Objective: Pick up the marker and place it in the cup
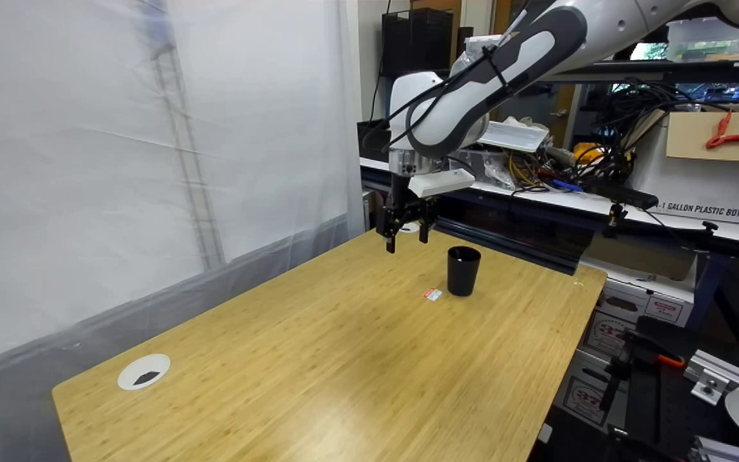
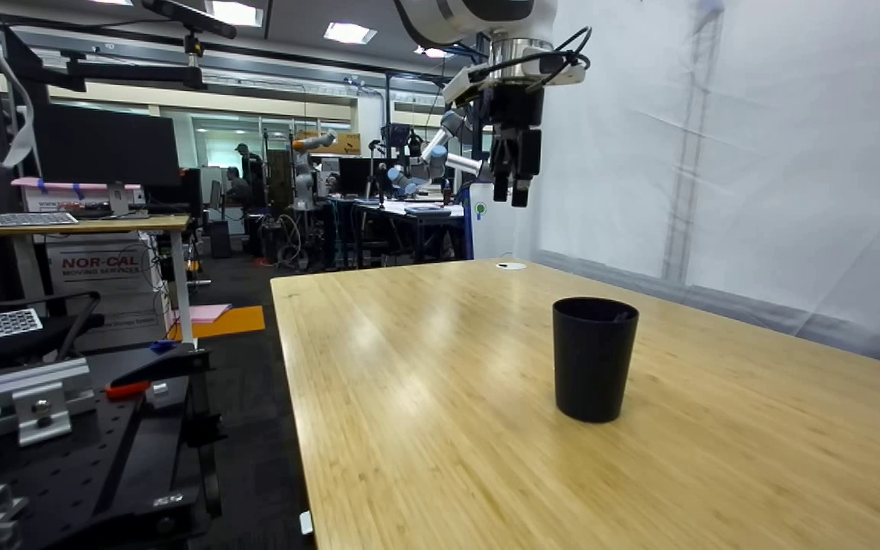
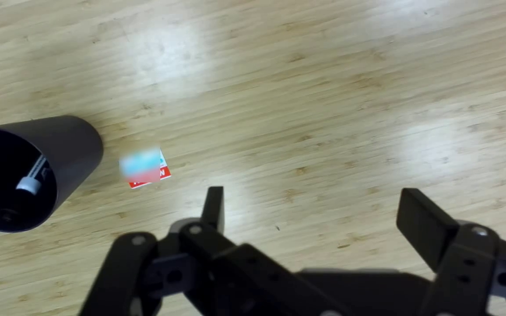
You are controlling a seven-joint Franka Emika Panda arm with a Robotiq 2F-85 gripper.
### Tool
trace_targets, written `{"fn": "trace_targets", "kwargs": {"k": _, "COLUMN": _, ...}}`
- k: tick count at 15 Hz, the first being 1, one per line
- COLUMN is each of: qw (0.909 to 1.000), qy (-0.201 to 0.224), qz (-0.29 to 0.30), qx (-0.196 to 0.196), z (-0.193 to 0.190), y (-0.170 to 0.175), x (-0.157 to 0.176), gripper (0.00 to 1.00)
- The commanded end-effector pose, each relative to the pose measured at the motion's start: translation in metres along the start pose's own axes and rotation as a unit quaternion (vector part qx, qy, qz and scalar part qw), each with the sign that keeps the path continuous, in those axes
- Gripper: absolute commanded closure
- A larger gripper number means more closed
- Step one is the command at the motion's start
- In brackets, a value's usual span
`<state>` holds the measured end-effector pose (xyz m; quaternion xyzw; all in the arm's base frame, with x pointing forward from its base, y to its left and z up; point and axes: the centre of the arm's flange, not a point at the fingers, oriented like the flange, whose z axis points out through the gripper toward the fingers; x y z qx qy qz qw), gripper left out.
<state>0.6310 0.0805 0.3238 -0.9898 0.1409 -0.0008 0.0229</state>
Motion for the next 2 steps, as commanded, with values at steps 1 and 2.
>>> {"fn": "trace_targets", "kwargs": {"k": 1, "qw": 1.0000, "qy": 0.000, "qz": 0.000, "qx": 0.000, "z": 0.0000, "y": 0.0000, "x": 0.0000, "gripper": 0.00}}
{"fn": "trace_targets", "kwargs": {"k": 2, "qw": 1.0000, "qy": 0.000, "qz": 0.000, "qx": 0.000, "z": 0.0000, "y": 0.0000, "x": 0.0000, "gripper": 0.00}}
